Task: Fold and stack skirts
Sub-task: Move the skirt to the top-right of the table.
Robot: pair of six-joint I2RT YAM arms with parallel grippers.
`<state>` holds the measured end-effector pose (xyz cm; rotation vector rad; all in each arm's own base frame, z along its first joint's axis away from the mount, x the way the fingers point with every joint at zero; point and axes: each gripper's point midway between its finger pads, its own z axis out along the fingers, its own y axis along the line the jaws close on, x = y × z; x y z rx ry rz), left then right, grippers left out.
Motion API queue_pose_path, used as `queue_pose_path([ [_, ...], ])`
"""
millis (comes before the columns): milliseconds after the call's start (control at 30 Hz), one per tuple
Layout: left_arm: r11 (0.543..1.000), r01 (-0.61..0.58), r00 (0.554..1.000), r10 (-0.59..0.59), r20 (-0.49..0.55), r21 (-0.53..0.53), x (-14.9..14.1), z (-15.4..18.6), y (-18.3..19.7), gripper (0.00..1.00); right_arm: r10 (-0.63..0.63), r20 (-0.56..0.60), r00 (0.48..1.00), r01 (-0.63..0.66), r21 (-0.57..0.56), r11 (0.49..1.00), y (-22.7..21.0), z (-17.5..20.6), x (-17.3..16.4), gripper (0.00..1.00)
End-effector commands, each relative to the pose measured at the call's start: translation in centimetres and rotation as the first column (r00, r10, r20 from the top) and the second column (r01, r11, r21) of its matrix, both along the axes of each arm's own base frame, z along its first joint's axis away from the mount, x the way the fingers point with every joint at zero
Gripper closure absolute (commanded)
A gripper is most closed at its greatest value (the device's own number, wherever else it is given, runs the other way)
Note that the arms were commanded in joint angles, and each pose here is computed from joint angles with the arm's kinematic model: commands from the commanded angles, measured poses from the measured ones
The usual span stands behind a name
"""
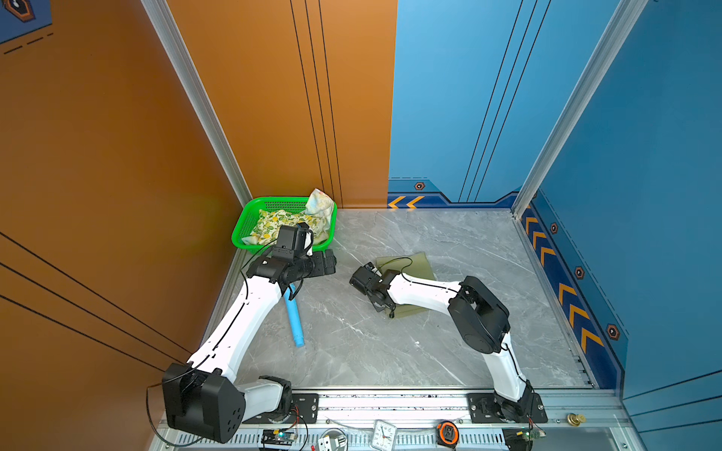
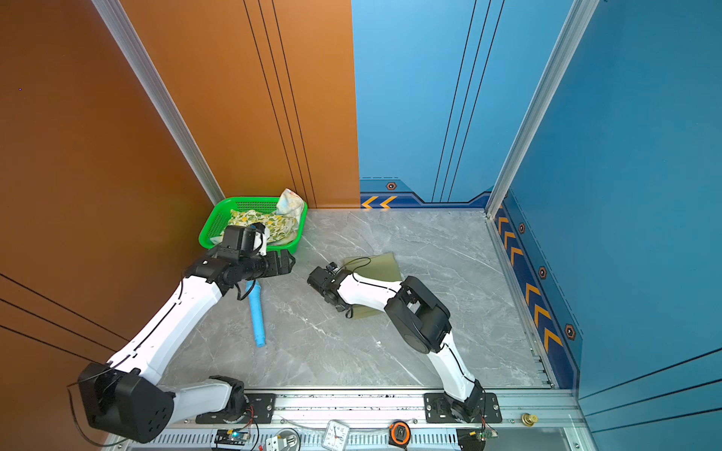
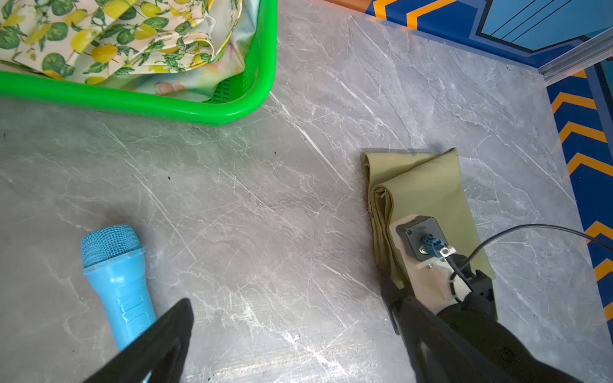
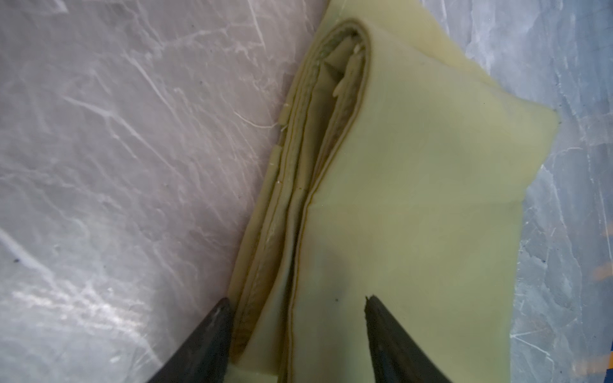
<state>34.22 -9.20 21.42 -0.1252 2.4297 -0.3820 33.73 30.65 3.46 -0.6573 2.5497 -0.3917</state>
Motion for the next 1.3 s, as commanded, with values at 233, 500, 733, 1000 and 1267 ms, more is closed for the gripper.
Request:
queue_pose_path([
  [233,1.0,-0.005,1.0,0.005,0.018,-0.006,-0.3,0.1,0.3,0.02,-0.017,-0.074,0.997,0.005,-0.158,0.987,-5.9,-2.1,2.8,0.88],
  [500,1.0,-0.006,1.0,0.006,0.012,-0.011,-0.2,-0.1,0.2,0.02,-0.144,-0.075,0.987,0.132,-0.145,0.981,-13.9,-1.2,8.1,0.95],
  [733,1.0,-0.006,1.0,0.006,0.006,-0.011,-0.2,-0.4,0.2,0.03,-0.179,-0.089,0.98,0.169,-0.108,0.98,-19.0,-1.6,12.5,1.0],
  [1000,1.0,-0.011,1.0,0.011,-0.015,-0.005,0.2,-1.1,0.3,0.03,-0.16,-0.121,0.98,0.147,-0.113,0.983,-23.5,-2.2,17.1,1.0],
  [1267,0.999,-0.029,0.999,0.03,-0.025,0.036,0.8,-1.8,0.9,0.03,-0.146,-0.078,0.986,0.132,-0.161,0.978,-26.4,-2.1,22.4,1.0],
])
